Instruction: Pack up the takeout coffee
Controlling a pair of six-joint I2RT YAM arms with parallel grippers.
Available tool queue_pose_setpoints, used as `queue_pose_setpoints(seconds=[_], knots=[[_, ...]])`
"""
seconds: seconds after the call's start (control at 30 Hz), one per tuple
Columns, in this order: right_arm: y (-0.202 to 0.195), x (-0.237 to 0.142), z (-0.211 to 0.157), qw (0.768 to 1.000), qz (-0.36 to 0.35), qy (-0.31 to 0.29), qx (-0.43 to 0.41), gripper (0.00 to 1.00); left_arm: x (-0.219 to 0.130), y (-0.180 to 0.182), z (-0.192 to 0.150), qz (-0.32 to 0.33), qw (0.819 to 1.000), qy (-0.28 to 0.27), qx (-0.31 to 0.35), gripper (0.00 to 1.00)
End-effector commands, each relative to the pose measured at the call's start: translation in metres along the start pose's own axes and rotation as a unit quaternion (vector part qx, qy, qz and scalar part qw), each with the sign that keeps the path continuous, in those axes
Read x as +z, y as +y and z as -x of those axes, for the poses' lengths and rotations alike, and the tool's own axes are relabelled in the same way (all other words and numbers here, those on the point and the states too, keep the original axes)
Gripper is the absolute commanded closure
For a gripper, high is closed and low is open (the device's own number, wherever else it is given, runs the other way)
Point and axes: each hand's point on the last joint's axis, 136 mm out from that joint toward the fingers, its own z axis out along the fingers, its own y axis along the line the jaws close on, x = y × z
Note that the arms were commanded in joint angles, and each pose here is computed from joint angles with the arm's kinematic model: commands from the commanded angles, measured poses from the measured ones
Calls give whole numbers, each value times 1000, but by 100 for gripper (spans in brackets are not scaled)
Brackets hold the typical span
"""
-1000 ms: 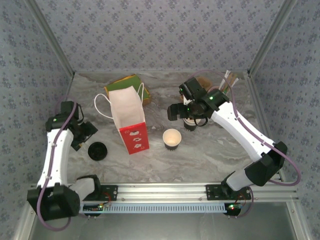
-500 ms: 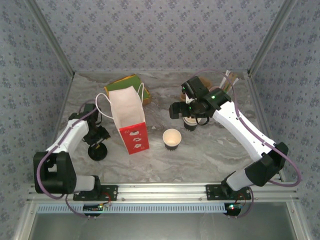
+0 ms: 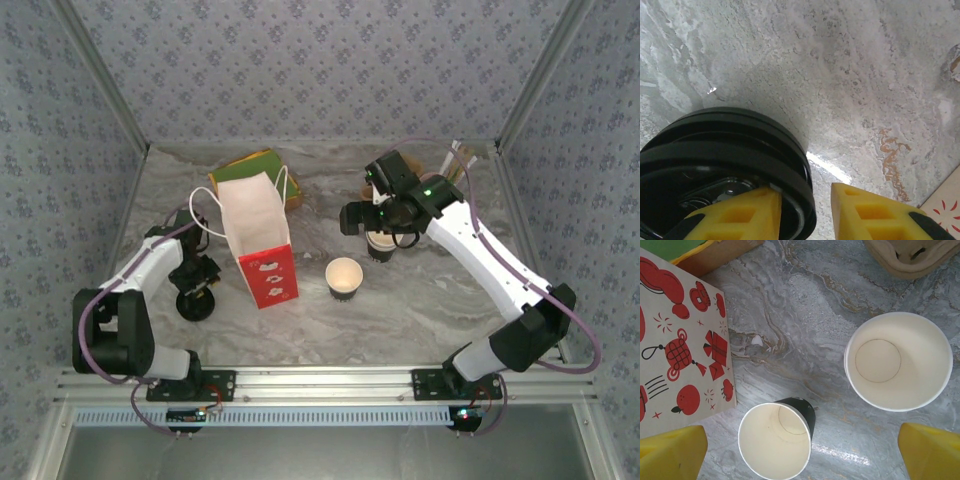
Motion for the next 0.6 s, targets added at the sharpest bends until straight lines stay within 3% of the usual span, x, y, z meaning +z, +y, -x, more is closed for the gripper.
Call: queue_pose_setpoints(seconds=[0.0,0.1,0.23,0.43,0.57], knots=[[-3,5,-2,1000,-2,8,-6,0,5,4,-3,12,1000,3,0,69],[-3,6,-1,1000,-1,9,-5,0,7,5,-4,15,1000,4,0,76],[-4,7,-1,1000,-1,9,-5,0,4,7,-4,17,1000,1,-1,77],[-3,6,0,1000,0,7,-5,0,-8,10,0,25,1000,-13,3,93],[-3,6,0,1000,1,8,-5,0,-21,13,3,27,999,-26,4,93]])
